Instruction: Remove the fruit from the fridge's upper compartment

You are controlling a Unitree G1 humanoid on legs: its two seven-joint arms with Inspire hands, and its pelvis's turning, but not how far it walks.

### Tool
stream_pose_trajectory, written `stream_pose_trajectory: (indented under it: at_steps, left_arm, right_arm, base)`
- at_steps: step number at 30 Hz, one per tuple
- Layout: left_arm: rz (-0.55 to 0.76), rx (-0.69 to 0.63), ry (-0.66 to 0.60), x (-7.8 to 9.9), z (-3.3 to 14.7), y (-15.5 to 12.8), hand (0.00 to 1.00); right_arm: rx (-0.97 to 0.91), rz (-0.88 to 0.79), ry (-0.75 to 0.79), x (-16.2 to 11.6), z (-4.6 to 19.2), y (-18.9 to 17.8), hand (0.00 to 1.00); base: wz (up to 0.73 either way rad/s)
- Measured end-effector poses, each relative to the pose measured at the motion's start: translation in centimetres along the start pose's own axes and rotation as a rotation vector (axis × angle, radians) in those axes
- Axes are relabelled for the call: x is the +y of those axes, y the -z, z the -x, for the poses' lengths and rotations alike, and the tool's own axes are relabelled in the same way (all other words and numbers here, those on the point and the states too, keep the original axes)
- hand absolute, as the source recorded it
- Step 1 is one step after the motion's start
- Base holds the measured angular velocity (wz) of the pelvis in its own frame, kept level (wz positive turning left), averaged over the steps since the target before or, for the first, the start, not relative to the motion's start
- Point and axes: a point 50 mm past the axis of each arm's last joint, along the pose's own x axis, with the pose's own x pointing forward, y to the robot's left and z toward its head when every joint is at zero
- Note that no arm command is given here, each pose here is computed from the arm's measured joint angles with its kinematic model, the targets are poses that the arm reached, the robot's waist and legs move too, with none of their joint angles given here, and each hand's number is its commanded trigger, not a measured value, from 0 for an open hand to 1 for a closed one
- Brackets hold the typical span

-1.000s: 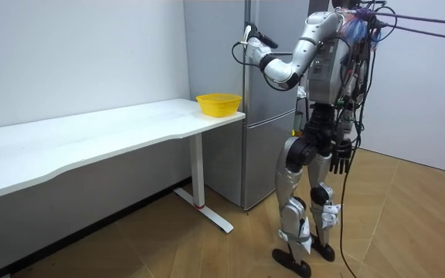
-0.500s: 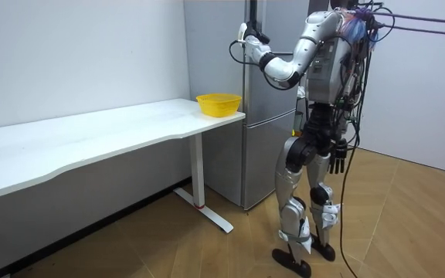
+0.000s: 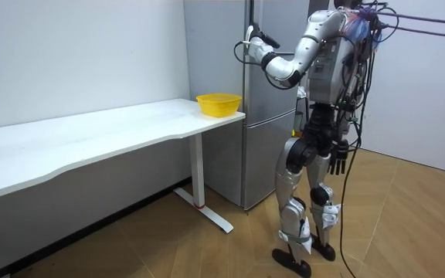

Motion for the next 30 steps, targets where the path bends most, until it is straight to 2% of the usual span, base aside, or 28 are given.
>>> stream_pose_trajectory:
  at_steps: [21, 30]
  left_arm:
    - [0.015, 0.0, 0.103, -0.7, -0.6, -0.2, 0.0]
    - [0.065, -0.005, 0.134, -1.2, -0.9, 0.1, 0.0]
  right_arm:
    - [-0.008, 0.026, -0.014, -0.2, 0.1, -0.9, 0.0]
    - [-0.013, 0.056, -0.021, -0.6, 0.2, -1.4, 0.0]
  base:
    - [0.02]
    - [0.0]
